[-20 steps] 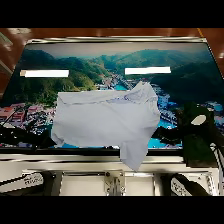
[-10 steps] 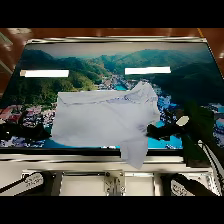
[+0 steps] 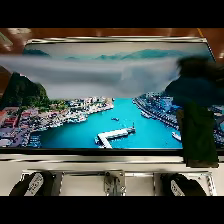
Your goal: Fold the shirts.
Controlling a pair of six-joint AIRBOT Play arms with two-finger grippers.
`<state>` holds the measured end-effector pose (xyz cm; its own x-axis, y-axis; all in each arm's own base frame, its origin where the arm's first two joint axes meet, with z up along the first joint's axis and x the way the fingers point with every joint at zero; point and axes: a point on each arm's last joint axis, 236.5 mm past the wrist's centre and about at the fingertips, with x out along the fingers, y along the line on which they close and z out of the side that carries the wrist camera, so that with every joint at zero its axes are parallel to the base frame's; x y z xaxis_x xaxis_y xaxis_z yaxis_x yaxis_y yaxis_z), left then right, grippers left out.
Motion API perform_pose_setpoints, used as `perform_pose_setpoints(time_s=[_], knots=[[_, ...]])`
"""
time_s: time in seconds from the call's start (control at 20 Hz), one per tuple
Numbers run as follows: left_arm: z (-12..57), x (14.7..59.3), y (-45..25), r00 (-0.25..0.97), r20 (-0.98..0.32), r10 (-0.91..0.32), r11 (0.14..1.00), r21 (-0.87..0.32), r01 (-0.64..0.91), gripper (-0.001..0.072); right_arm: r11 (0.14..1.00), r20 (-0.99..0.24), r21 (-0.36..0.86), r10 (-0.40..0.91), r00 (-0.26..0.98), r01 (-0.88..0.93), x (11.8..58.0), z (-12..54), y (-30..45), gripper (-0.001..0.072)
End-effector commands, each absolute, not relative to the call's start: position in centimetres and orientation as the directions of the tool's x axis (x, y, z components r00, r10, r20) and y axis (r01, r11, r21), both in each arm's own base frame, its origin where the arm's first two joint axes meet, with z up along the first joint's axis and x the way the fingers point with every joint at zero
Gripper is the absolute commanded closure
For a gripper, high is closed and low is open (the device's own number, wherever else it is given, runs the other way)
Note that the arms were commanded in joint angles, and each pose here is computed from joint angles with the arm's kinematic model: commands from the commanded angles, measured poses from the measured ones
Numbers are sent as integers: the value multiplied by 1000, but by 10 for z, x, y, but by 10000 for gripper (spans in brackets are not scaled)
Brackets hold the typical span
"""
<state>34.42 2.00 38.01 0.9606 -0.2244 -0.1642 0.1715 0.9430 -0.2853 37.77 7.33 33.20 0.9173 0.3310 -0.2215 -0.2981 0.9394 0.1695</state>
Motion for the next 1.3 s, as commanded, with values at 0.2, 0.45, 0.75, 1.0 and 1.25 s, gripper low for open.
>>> perform_pose_setpoints(time_s=[0.2, 0.45, 0.75, 1.0, 1.25], knots=[[583, 158, -40, 926, 377, -4, 1000, 0, 5, 670, 955, 204, -22, 293, 934, -295, 227, 530, 69, 653], [528, 155, -32, 984, 165, 71, 995, 64, -82, 670, 979, 23, 17, 204, 979, -204, 222, 487, 48, 653], [406, 212, -2, 973, -226, 37, 997, -61, -52, 670, 982, -450, 45, 182, 874, -181, 292, 364, 40, 653], [226, 282, 39, 806, -587, -78, 959, -266, -101, 670, 982, -782, 170, 182, 596, -78, 389, 171, 36, 653], [100, 366, 52, 660, -713, -235, 892, -428, -145, 669, 965, -766, 262, 198, 611, 16, 499, 44, 36, 653]])
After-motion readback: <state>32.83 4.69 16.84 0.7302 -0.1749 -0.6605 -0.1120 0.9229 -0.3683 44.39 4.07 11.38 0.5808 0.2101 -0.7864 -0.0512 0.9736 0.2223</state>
